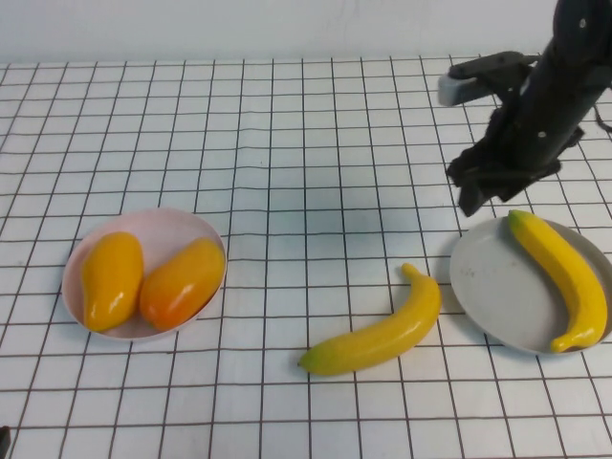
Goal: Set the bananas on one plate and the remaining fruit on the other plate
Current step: Put another type of fruit in the right plate
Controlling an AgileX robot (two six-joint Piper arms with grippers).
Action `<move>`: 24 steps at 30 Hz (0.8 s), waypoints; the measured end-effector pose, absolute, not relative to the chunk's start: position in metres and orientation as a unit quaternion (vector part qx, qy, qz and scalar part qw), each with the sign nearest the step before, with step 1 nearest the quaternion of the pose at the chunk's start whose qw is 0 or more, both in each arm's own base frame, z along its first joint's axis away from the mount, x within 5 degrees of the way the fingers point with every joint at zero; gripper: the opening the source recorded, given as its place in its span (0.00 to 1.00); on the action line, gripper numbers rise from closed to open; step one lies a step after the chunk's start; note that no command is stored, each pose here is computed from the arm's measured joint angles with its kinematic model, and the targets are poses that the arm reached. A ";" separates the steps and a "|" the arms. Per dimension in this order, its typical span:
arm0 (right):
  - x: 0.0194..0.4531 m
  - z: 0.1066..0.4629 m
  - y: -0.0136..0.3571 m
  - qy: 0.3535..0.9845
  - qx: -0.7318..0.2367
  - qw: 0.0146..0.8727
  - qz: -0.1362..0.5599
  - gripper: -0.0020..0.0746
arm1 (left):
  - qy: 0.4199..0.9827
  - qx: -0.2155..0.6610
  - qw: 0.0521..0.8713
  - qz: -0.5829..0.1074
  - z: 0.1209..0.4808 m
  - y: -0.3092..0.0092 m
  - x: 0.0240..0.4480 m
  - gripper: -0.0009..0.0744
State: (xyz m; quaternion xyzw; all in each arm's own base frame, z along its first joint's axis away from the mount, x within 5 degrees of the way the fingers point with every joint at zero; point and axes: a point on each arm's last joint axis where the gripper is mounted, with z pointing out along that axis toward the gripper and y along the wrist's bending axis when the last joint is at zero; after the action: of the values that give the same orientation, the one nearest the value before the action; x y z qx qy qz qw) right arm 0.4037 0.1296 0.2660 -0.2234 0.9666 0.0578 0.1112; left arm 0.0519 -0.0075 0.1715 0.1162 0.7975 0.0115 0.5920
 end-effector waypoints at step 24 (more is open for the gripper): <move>0.295 0.235 0.267 0.764 -0.642 0.041 0.039 0.51 | 0.797 0.116 0.592 0.012 0.172 -0.008 0.052 0.01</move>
State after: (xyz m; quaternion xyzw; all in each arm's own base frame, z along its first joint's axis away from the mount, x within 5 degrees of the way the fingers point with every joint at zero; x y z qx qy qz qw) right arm 0.2946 0.2666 0.2354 -0.6422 0.7644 0.0393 0.0413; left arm 0.0519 -0.0075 0.1715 0.1162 0.7975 0.0115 0.5920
